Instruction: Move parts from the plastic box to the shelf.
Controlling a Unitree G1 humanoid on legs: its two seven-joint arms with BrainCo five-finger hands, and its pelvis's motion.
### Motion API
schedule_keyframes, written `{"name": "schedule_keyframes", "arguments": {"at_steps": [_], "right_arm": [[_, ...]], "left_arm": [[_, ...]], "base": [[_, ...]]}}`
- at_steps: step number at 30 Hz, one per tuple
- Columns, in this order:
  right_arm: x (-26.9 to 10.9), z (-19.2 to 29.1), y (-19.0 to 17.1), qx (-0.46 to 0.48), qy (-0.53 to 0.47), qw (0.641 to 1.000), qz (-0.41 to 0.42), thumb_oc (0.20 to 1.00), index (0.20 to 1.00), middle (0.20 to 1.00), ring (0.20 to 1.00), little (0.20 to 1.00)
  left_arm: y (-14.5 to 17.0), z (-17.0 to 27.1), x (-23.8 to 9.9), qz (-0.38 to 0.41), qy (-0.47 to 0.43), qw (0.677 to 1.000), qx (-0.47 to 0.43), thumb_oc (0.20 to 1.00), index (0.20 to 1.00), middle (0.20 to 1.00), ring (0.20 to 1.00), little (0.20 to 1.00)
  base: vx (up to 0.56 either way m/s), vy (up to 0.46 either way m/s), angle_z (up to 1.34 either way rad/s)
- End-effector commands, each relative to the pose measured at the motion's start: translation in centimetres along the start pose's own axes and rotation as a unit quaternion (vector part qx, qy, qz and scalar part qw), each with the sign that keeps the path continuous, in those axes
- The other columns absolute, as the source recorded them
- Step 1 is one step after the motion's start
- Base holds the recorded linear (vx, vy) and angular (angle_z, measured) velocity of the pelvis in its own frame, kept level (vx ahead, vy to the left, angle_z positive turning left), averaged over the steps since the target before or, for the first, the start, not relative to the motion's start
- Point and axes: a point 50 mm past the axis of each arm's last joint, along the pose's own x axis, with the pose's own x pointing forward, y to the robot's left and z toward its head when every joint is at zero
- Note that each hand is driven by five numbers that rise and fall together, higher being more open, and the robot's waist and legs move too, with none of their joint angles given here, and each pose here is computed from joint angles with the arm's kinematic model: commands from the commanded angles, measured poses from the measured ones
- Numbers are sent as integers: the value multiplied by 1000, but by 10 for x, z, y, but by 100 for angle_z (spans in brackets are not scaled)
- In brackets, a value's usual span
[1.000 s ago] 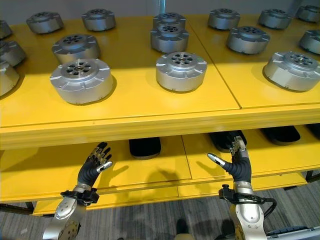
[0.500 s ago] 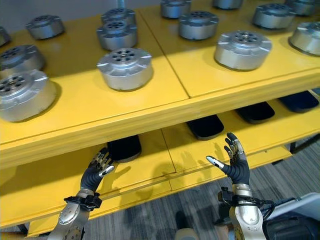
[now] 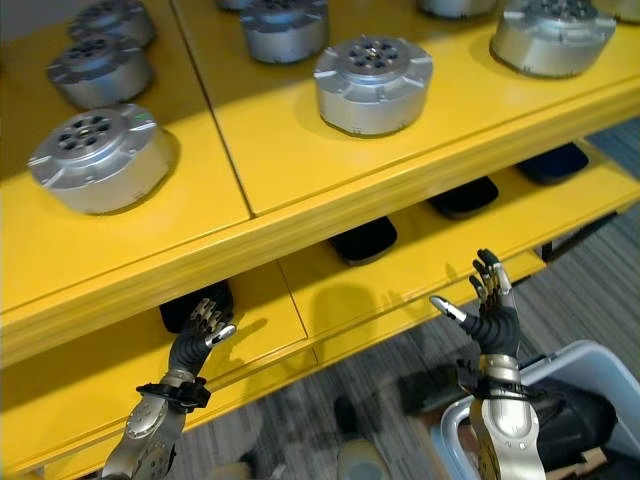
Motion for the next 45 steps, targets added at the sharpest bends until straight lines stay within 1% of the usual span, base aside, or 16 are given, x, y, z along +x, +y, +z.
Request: {"name": "schedule_keyframes", "arguments": {"at_steps": [1, 5, 14, 28, 36, 42, 45], "right_arm": [[-11, -3, -5, -10, -4, 1000, 2, 1000, 1000, 1000, 1000, 1000], [-7, -4, 5, 22, -5, 1000, 10, 1000, 1000, 1000, 1000, 1000], [-13, -13, 8, 26, 27, 999, 19, 1000, 1000, 1000, 1000, 1000], [-19, -16, 21, 35, 49, 997, 53, 1000, 1000, 1000, 1000, 1000], [-13, -14, 37, 39, 37, 996, 67, 1000, 1000, 1000, 1000, 1000], [-7, -16, 49, 47, 34, 996, 72, 1000, 1000, 1000, 1000, 1000], [-4, -15, 57, 49, 32, 995, 82, 1000, 1000, 1000, 1000, 1000]], "left_arm": [[5, 25, 8, -7, -65, 997, 27, 1000, 1000, 1000, 1000, 1000], [-1, 25, 8, -18, -69, 997, 24, 1000, 1000, 1000, 1000, 1000], [5, 25, 0, -4, -68, 997, 24, 1000, 1000, 1000, 1000, 1000], [4, 34, 4, -7, -79, 995, 58, 1000, 1000, 1000, 1000, 1000], [16, 44, 2, 24, -93, 993, 63, 1000, 1000, 1000, 1000, 1000], [20, 52, 2, 40, -109, 992, 56, 1000, 1000, 1000, 1000, 1000], [23, 51, 0, 60, -113, 990, 53, 1000, 1000, 1000, 1000, 1000]], "base": [[1, 35, -65], [-3, 94, -83], [3, 129, -18], [-93, 106, -28], [-85, -10, -90], [-6, -116, -61], [25, -211, -70]]}}
